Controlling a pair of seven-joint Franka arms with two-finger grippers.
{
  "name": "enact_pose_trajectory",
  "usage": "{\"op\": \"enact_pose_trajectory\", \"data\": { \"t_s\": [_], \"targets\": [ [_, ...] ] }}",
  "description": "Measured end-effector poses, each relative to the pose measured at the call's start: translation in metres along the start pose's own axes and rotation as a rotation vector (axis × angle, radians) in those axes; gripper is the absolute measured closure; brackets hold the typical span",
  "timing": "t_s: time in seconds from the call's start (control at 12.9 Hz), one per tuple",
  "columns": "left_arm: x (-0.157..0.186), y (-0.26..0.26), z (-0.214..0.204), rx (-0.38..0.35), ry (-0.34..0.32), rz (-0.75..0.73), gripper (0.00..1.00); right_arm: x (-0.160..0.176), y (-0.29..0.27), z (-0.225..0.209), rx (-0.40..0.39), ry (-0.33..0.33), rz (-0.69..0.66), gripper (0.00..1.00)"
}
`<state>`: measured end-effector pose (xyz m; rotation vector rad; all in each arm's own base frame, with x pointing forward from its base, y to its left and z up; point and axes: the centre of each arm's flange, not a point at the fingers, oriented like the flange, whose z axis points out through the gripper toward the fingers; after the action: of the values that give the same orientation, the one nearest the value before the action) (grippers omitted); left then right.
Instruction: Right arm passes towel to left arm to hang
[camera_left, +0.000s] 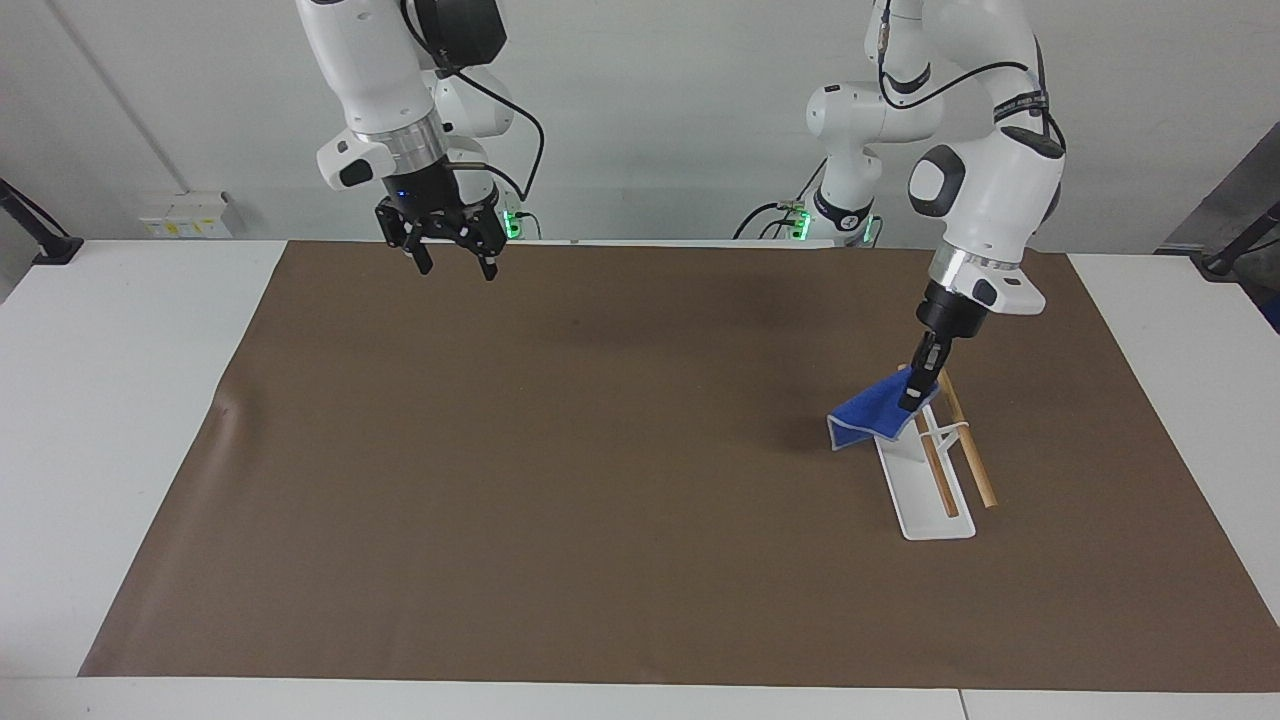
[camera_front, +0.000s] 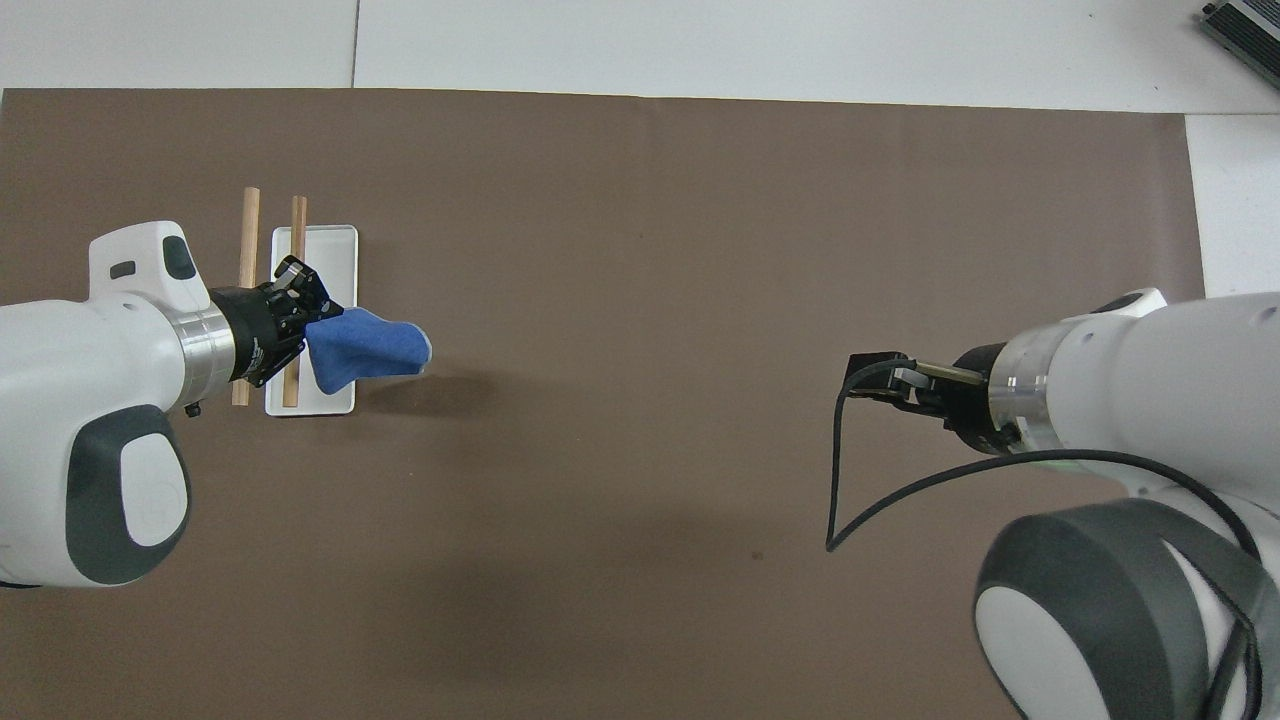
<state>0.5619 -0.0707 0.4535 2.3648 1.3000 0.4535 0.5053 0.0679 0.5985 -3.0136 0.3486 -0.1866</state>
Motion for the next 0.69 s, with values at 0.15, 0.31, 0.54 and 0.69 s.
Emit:
{"op": "enact_pose_trajectory", "data": {
  "t_s": [0.15,0.31,0.54,0.69],
  "targets": [
    [0.034,-0.004,-0.005,-0.019,0.042,-0.016,0.98,0.012,0.028,-0.013,-0.028,0.017,-0.032,0.00],
    [0.063,-0.004,-0.015,-0.035,0.077,-0.025,0.98,0.018,0.030,-0.019,-0.067,0.032,-0.059,0.00],
    [0.086,0.003,-0.026,-0.060,0.109,-0.035,0.98,0.027,0.024,-0.025,-0.075,0.051,-0.075,0.00],
    [0.091,0.005,-0.025,-0.059,0.115,-0.004,0.98,0.042,0.036,-0.031,-0.098,0.070,-0.062,0.00]
  ]
}}
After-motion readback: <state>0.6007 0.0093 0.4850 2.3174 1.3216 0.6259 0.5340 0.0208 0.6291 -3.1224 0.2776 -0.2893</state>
